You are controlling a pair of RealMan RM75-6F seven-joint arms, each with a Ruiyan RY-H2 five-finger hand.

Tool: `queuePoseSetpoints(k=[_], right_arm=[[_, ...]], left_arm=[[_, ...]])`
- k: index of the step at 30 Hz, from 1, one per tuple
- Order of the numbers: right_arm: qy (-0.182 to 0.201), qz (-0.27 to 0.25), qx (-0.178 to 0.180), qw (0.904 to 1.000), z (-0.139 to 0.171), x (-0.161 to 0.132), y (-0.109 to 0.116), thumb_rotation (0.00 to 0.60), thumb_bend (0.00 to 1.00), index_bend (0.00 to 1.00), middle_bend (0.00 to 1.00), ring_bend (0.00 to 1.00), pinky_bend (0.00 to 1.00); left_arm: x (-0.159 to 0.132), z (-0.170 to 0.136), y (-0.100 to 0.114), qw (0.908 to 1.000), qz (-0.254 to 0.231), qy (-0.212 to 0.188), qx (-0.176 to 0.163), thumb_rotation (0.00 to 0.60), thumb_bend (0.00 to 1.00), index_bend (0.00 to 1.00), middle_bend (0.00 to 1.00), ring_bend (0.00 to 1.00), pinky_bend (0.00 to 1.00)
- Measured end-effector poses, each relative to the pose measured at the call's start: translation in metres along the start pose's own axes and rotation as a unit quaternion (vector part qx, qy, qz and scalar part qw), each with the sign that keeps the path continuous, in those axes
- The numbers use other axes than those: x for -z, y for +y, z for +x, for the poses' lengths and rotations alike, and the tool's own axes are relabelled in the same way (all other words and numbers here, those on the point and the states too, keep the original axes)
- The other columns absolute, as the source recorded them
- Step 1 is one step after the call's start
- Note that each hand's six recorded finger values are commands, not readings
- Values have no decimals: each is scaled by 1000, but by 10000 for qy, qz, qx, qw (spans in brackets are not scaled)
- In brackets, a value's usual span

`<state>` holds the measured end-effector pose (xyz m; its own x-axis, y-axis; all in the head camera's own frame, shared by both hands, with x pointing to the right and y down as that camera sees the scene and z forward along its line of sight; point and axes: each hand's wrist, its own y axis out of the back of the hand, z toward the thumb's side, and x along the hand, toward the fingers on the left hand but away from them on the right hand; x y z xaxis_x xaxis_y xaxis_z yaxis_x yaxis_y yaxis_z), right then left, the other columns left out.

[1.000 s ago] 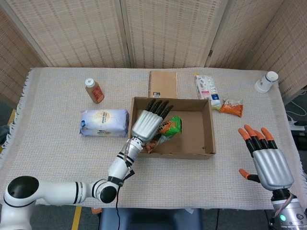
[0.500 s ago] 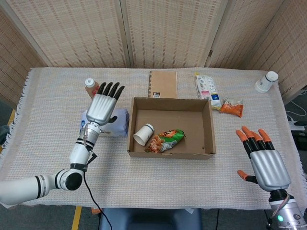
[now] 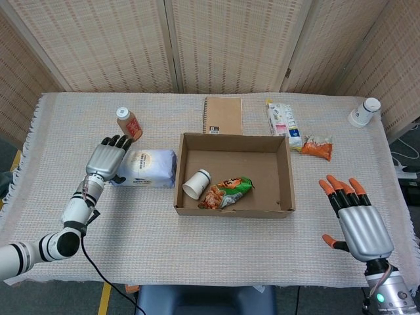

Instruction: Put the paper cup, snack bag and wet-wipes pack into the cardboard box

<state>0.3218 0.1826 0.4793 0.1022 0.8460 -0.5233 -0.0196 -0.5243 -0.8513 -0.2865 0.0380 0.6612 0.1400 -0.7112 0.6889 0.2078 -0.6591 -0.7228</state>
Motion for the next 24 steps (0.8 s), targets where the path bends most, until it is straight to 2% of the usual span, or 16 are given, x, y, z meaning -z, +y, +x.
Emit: queuePoseSetpoints(k=[8,16,24], right_arm=[[-74,3,-12,10000,-3,2,-1,600,81,46,0,0,0],[-120,11,-35,9999,-4,3,-1,600,81,47,0,0,0],[-119,11,-34,9999,-4,3,-1,600,81,47,0,0,0]], left_arm=[[-22,7,-12,9976,-507,-96,472,600,160,0,0,0,116],[-46,22,-16,9976,-484,-223,450,600,158,0,0,0,119],[-37,32,-22,9988,-239,-57,432,600,157,0,0,0,112]])
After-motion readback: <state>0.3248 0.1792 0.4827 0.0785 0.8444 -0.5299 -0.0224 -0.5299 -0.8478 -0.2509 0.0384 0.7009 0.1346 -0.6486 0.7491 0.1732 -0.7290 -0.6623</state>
